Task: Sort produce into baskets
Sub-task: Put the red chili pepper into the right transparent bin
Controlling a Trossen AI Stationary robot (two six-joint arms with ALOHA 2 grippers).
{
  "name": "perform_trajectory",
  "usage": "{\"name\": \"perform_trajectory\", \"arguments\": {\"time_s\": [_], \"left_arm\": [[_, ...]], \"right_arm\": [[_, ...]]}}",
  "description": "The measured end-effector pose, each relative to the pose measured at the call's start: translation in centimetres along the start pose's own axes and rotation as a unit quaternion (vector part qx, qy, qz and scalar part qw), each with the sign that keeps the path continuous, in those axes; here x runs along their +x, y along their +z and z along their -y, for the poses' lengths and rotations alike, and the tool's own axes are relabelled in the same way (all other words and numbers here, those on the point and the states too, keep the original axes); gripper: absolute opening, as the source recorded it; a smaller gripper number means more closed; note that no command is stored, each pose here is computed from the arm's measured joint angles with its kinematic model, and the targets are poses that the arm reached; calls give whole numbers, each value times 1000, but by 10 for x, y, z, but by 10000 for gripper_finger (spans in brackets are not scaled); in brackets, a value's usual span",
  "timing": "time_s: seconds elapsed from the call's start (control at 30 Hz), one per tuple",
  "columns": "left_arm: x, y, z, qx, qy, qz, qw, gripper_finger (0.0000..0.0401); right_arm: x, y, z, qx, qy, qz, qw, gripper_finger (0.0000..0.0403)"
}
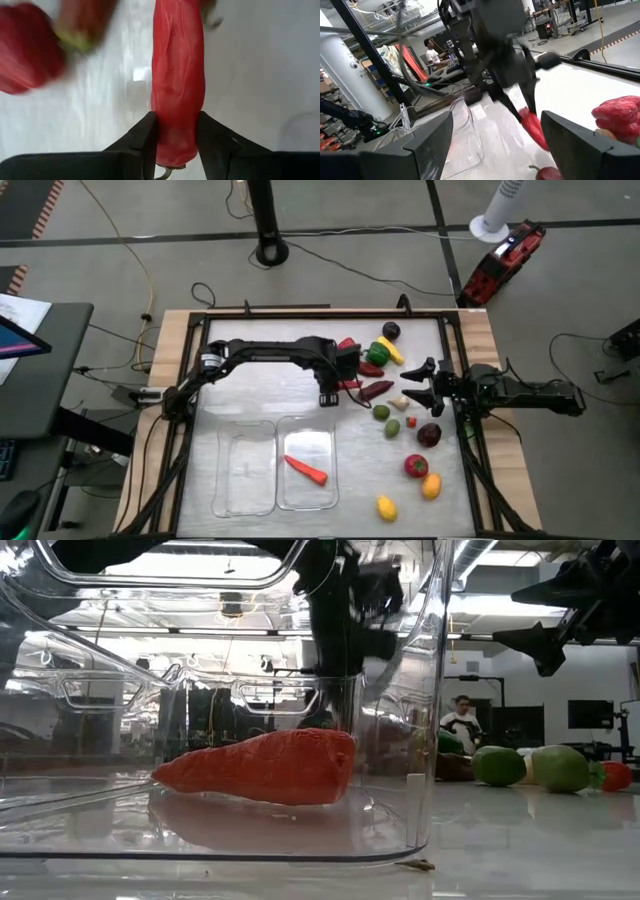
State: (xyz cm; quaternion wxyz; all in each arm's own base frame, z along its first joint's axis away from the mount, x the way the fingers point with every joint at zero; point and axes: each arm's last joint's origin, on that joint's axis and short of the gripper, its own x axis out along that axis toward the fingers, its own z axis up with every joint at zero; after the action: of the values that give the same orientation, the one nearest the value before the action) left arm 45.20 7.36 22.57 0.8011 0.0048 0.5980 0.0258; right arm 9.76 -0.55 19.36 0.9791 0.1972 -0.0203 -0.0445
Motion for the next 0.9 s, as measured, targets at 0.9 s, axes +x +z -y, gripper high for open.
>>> {"name": "perform_trajectory", "arguments": {"time_s": [0.9], "left_arm": [[-61, -50, 202, 126, 26, -99, 987, 102]], "right_arm": [[9, -6, -1, -9, -7, -34, 999, 327]]}}
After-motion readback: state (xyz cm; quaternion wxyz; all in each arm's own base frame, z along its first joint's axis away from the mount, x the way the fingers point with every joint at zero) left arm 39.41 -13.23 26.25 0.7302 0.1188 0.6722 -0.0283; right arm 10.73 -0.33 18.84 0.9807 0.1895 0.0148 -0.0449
